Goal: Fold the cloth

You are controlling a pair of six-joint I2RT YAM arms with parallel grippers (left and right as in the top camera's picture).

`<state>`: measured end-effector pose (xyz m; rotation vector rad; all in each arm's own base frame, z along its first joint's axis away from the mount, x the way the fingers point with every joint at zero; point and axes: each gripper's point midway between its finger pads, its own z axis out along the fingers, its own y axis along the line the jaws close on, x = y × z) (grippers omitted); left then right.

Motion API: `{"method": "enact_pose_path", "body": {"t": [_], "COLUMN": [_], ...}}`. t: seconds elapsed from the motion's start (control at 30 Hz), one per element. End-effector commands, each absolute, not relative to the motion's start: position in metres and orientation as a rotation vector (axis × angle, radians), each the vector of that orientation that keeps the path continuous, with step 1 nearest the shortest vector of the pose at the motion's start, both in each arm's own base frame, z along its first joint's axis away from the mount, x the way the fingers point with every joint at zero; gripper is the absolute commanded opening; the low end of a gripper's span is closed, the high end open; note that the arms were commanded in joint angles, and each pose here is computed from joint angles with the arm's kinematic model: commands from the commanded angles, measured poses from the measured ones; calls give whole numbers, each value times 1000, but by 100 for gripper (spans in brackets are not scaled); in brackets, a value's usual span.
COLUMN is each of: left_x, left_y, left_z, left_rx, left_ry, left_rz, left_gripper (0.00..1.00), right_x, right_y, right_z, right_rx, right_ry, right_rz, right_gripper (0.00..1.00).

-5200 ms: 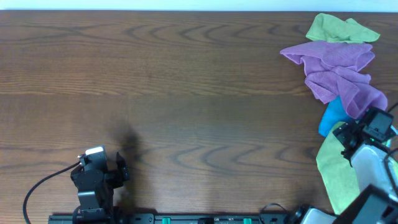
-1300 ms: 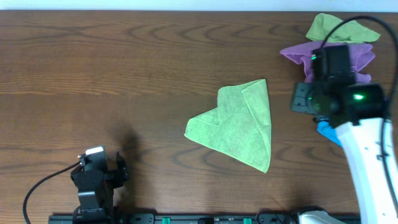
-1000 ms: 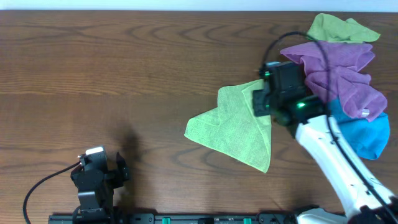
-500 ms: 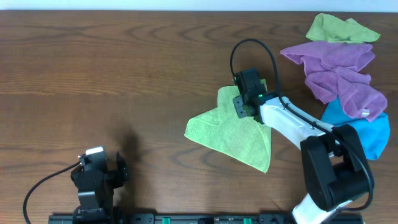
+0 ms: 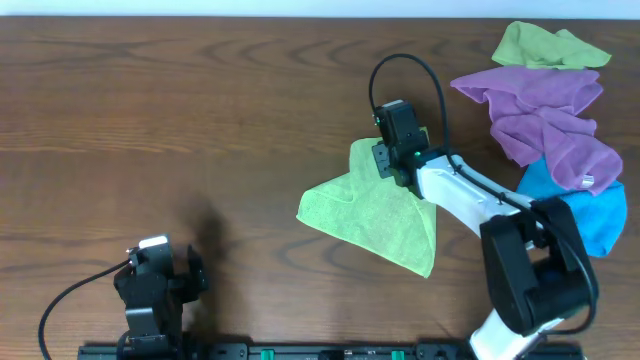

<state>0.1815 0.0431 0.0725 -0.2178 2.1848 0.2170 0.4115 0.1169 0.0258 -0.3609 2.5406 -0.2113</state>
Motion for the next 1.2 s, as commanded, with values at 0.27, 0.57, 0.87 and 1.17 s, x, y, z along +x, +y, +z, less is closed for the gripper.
{"method": "enact_pose_path", "body": {"t": [0.27, 0.57, 0.87, 1.17], "left_x": [180, 180, 182, 184], "left_y": [44, 43, 31, 18], "left_z": [67, 67, 66, 66], "left_rx": [-214, -210, -182, -142], "left_ry": [2202, 2202, 2208, 2208], "left_rz": [232, 224, 138, 56], "left_gripper": [95, 95, 95, 95], "right_x": [411, 429, 426, 406], "right_y": [113, 115, 78, -4], "right_z": [8, 30, 35, 33], "right_rx": [-380, -360, -247, 269], "right_ry": [2562, 2530, 2573, 2642], "right_rz": [-263, -286, -443, -575], "right_gripper": [17, 1, 1, 85]}}
